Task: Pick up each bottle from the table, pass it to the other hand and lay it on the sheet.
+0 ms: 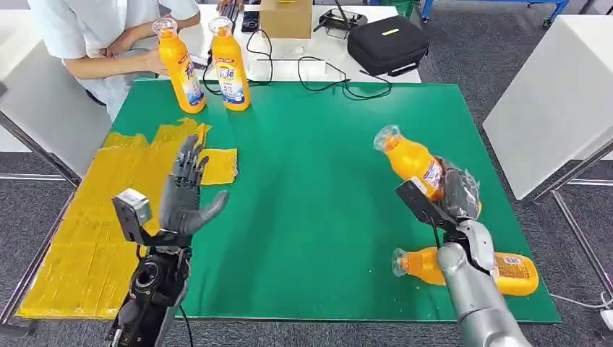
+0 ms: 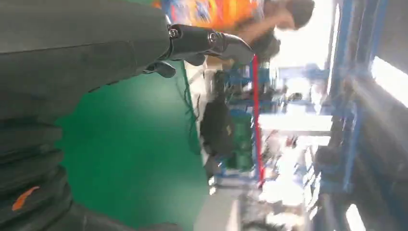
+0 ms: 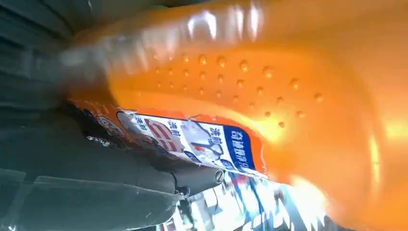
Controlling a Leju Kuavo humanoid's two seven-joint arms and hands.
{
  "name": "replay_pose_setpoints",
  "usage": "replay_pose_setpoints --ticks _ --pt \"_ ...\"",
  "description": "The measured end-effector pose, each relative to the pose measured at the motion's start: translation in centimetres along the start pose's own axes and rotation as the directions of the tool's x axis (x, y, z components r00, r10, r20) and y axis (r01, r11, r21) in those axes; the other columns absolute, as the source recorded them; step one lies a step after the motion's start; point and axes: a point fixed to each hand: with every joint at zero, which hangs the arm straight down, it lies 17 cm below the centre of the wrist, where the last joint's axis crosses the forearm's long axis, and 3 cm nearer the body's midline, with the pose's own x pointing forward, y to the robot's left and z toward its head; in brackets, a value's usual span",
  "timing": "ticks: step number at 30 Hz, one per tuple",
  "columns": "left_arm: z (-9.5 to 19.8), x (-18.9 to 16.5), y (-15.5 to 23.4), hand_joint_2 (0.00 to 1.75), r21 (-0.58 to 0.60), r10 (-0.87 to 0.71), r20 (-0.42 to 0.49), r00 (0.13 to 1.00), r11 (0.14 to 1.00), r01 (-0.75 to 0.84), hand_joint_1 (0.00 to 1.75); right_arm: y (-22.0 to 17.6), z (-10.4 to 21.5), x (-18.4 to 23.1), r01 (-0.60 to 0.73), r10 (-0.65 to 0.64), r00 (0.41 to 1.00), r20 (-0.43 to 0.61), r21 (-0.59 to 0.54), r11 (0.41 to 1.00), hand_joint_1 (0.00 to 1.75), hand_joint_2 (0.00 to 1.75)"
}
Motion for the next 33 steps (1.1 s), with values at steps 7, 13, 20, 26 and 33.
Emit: replay_pose_setpoints --ticks 7,13,20,26,33 --pt "-1.2 0.2 -6.3 1.75 -0.216 -0.085 -0.005 0.996 0.973 0.081 0.00 -3.4 0.7 4.6 0.213 -0.205 0.977 0.060 -0.209 0.954 1.75 1.75" --pt "-0.9 0.0 -10.0 1.75 -0.348 -0.119 -0.006 0.993 0.931 0.109 0.00 -2.2 0.6 8.1 0.562 -0.555 0.827 0.091 -0.160 0.812 1.75 1.75" --pt "-1.6 1.5 -13.5 1.75 -0.436 -0.114 0.039 0.993 0.892 0.120 0.00 1.8 1.8 16.4 0.798 -0.799 0.590 0.114 0.072 0.599 1.75 1.75" --pt "-2.3 2.6 -14.2 1.75 -0.444 -0.048 0.034 0.998 0.894 0.058 0.00 5.2 4.9 23.7 0.805 -0.841 0.527 0.120 0.248 0.540 1.75 1.75" --pt "-2.8 3.3 -13.9 1.75 -0.425 0.016 0.020 1.000 0.905 -0.006 0.00 10.1 9.6 28.2 0.762 -0.848 0.525 0.078 0.402 0.508 1.75 1.75"
